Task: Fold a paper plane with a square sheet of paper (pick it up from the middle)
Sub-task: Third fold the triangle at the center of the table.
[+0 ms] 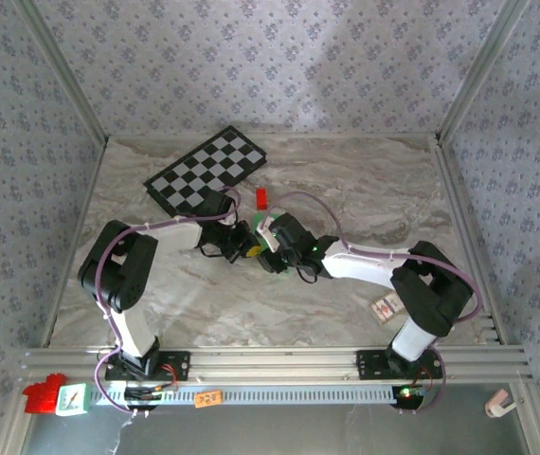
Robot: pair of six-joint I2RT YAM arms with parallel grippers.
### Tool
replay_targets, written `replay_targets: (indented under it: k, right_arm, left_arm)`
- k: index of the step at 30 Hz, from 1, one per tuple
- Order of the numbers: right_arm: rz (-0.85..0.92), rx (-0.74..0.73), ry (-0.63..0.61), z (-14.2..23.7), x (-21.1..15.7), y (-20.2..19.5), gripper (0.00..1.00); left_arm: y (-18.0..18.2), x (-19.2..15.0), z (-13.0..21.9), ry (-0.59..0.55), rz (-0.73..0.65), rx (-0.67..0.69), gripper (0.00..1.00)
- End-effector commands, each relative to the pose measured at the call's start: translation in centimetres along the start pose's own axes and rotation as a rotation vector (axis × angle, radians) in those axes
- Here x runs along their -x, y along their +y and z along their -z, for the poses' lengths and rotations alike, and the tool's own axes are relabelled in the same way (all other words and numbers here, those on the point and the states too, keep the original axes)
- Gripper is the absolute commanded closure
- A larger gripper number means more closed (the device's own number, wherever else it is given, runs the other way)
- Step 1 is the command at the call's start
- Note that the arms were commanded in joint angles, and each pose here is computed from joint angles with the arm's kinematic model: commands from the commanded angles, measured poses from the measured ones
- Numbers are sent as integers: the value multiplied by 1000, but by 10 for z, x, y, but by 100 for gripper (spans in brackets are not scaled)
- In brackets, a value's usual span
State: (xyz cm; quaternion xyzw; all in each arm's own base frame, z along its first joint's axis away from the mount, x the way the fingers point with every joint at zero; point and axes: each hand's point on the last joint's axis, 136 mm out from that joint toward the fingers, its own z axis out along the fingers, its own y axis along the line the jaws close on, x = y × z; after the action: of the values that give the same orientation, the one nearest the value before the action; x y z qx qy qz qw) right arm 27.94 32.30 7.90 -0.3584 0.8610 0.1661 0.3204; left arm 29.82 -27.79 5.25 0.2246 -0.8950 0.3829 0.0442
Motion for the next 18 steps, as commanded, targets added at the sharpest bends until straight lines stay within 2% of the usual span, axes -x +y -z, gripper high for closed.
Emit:
replay_targets:
  k: [1, 10, 13, 18]
  right_arm:
    - [20, 23, 15, -1, 1, 4, 63]
    - [21, 20, 29, -2, -3, 3, 81]
    - [21, 47, 17, 2, -1, 7, 85]
    - [-2, 172, 10, 6, -3, 19, 86]
  left_arm:
    - [-10, -1, 4, -6, -12, -5, 96]
    - [-10, -1, 7, -10, -7, -7, 92]
    - [-8, 4, 15, -34, -2, -7, 85]
    - [-3, 19, 43, -111, 6, 0, 66]
